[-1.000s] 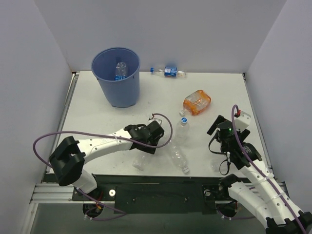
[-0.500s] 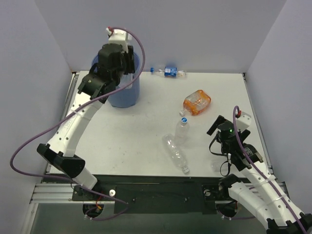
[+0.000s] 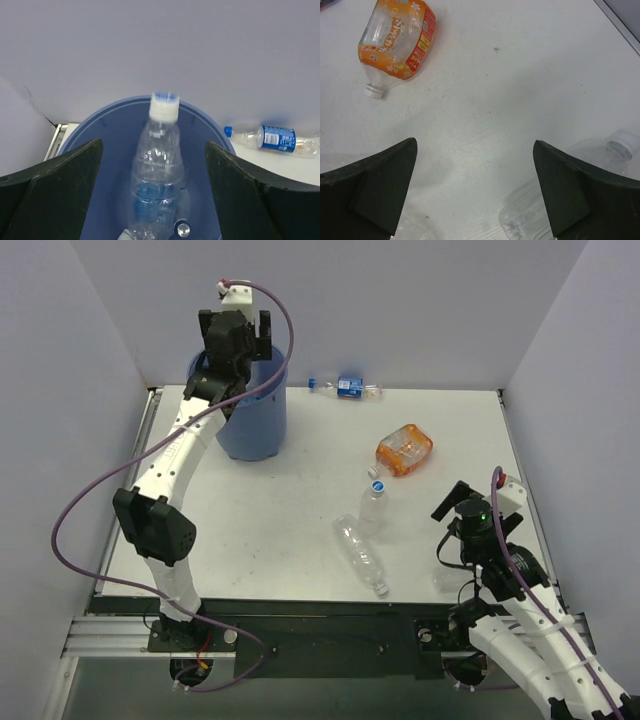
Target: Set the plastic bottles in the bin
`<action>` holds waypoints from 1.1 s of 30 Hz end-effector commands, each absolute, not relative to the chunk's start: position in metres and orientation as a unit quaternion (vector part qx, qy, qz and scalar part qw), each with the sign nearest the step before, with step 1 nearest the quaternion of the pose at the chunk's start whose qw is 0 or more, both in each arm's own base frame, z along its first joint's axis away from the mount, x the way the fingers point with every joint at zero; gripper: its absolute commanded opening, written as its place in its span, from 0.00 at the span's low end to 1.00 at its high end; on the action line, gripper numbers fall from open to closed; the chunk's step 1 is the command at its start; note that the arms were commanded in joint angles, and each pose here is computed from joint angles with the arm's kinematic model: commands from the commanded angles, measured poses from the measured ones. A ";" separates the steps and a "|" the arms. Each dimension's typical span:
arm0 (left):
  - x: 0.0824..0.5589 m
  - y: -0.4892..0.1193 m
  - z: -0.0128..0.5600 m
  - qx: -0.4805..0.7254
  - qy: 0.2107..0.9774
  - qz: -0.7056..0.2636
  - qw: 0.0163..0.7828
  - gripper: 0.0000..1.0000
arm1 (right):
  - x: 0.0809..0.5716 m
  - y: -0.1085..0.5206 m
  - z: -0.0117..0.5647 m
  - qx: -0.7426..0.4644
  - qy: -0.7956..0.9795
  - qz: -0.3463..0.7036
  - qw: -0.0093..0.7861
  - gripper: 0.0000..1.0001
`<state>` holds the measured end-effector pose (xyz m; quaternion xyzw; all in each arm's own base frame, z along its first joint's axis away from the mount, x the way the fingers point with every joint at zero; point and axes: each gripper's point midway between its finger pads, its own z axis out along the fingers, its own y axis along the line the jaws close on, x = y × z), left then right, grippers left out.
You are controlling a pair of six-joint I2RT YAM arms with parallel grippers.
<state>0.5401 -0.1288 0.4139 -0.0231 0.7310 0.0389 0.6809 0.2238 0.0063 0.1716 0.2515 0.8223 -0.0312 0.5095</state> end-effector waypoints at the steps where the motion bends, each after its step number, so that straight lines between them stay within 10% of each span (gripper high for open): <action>1: 0.526 -0.127 0.446 -0.025 0.708 0.030 0.705 0.95 | 0.221 -0.001 0.180 0.263 0.813 -0.043 0.518 0.95; 20: 0.284 -0.330 0.282 0.182 0.790 -0.295 0.505 0.95 | 0.231 0.007 0.172 0.264 0.814 -0.039 0.516 0.95; 33: 0.243 -0.402 0.259 0.269 0.691 -0.355 0.569 0.95 | 0.235 0.010 0.171 0.259 0.818 -0.041 0.511 0.95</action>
